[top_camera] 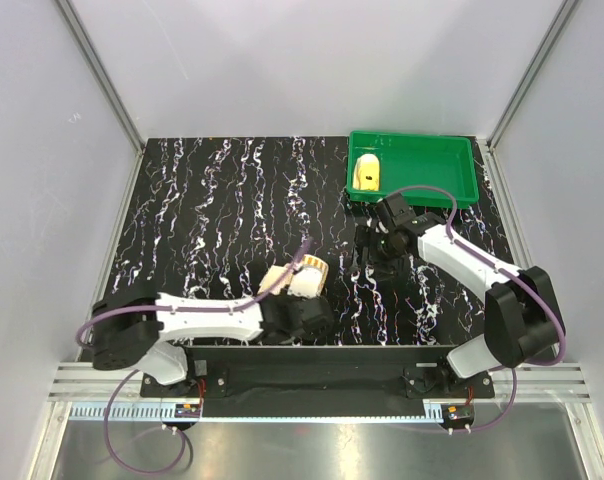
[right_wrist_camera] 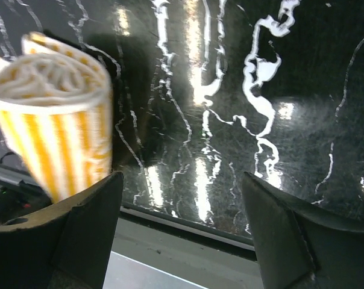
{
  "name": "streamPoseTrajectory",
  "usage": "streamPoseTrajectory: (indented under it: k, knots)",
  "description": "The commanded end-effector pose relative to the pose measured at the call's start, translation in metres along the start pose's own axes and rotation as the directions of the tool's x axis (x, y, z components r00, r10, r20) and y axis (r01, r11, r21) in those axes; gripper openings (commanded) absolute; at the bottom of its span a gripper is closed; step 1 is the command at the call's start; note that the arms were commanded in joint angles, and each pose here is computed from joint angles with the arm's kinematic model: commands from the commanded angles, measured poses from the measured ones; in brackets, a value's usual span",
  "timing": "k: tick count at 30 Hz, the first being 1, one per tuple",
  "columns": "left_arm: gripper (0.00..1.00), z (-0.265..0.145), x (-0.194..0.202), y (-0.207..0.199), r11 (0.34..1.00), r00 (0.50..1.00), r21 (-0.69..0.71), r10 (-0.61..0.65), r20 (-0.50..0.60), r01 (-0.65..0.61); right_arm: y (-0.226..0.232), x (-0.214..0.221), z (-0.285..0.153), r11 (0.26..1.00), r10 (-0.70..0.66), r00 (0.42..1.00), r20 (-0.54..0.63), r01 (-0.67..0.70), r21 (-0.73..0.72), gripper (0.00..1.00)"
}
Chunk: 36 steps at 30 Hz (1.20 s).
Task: Roll the towels
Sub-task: Roll the towel
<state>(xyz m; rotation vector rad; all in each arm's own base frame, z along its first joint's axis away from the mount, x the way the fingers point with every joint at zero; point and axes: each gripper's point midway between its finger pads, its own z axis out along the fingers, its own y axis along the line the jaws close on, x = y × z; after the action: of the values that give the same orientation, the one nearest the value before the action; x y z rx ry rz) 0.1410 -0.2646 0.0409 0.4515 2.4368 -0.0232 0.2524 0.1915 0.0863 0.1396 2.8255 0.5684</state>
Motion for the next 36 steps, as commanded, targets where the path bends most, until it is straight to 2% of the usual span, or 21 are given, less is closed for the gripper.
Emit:
streamPoseTrajectory:
  k: [1, 2, 3, 5, 10, 17, 24, 30, 36]
  knots:
    - [0.2, 0.001, 0.023, -0.001, 0.98, 0.98, 0.111, -0.148, -0.13, 0.163, -0.009, 0.006, -0.001, 0.999, -0.011, 1.0, 0.004, 0.011, 0.035, 0.86]
    - [0.19, -0.001, 0.016, -0.005, 0.962, 0.972, 0.164, -0.2, -0.12, 0.218, -0.009, 0.007, -0.001, 0.999, -0.012, 1.0, 0.002, 0.012, 0.034, 0.86]
    - [0.18, 0.004, 0.027, 0.004, 0.952, 0.959, 0.163, -0.232, -0.163, 0.258, -0.01, 0.008, -0.001, 0.999, -0.011, 1.0, 0.004, 0.01, 0.035, 0.86]
    - [0.18, 0.002, 0.022, 0.004, 0.921, 0.94, 0.206, -0.299, -0.167, 0.329, -0.013, 0.009, -0.002, 0.999, -0.011, 1.0, 0.001, 0.011, 0.043, 0.86]
    - [0.18, 0.005, 0.028, 0.013, 0.865, 0.895, 0.251, -0.382, -0.228, 0.433, -0.009, 0.012, -0.002, 1.0, -0.015, 1.0, -0.01, 0.015, 0.016, 0.86]
    - [0.17, 0.007, 0.027, 0.014, 0.769, 0.831, 0.324, -0.467, -0.303, 0.551, 0.039, 0.018, -0.011, 0.959, -0.069, 0.998, -0.007, 0.065, -0.277, 0.86]
    - [0.16, 0.012, 0.038, 0.015, 0.715, 0.787, 0.342, -0.495, -0.367, 0.609, 0.074, 0.018, -0.008, 0.861, -0.094, 0.995, 0.033, 0.098, -0.499, 0.88]
    - [0.16, 0.014, 0.042, 0.013, 0.659, 0.752, 0.373, -0.511, -0.416, 0.654, 0.095, 0.035, 0.017, 0.827, -0.172, 0.985, 0.011, 0.15, -0.542, 0.9]
    - [0.16, 0.018, 0.05, 0.015, 0.662, 0.751, 0.369, -0.494, -0.438, 0.652, 0.111, 0.037, 0.049, 0.814, -0.224, 0.974, 0.033, 0.206, -0.543, 0.9]
